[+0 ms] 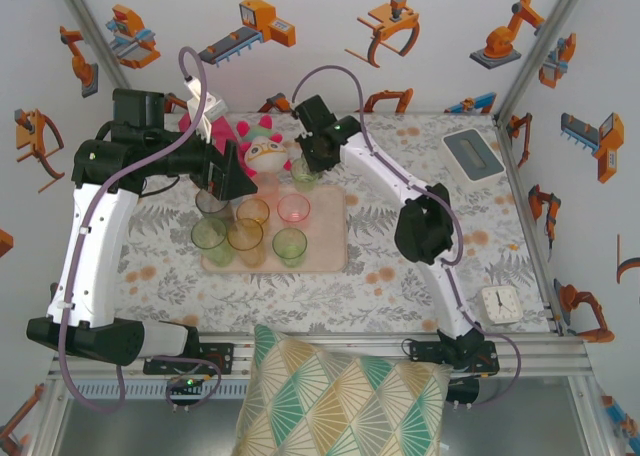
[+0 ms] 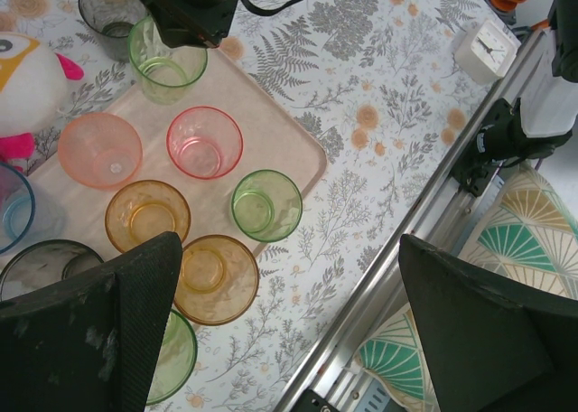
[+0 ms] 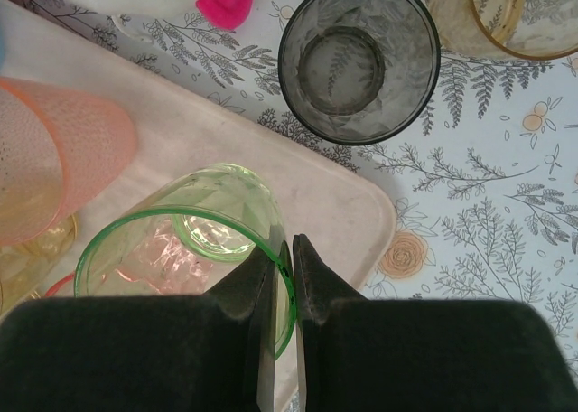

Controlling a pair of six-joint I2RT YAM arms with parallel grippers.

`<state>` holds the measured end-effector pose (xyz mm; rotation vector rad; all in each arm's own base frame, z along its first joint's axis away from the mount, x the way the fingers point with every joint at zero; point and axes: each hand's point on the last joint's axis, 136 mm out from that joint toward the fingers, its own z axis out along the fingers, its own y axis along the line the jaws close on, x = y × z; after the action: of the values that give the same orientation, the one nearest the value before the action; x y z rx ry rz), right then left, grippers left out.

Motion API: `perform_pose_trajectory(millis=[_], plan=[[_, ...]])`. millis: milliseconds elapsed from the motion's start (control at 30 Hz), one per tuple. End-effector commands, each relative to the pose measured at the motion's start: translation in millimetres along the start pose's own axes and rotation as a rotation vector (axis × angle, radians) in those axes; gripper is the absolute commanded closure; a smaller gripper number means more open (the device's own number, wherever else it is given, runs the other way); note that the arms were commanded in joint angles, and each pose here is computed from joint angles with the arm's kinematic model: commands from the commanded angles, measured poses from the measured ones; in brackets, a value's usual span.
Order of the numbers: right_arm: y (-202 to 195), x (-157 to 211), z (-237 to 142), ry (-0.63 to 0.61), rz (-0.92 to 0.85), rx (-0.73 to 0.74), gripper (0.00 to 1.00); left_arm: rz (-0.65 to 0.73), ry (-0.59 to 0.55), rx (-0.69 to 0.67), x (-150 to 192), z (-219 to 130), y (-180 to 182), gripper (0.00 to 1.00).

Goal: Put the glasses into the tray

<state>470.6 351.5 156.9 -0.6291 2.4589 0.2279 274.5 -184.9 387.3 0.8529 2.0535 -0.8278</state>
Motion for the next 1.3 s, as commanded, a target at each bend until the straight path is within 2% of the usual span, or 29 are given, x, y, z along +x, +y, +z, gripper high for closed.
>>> perform_pose_trajectory(millis=[0, 633, 1267], plan=[[4, -11, 2, -0.034, 0.010, 0.011, 0.89, -0.005, -0.019, 0.022, -3, -3, -5, 0.03], [15, 3, 33, 0.007, 0.021, -0.010, 0.89, -0.008, -0.016, 0.029, -2, -1, -5, 0.03], [17, 4, 46, 0.012, 0.021, -0.015, 0.88, -0.010, -0.018, 0.027, -2, -2, -4, 0.03]])
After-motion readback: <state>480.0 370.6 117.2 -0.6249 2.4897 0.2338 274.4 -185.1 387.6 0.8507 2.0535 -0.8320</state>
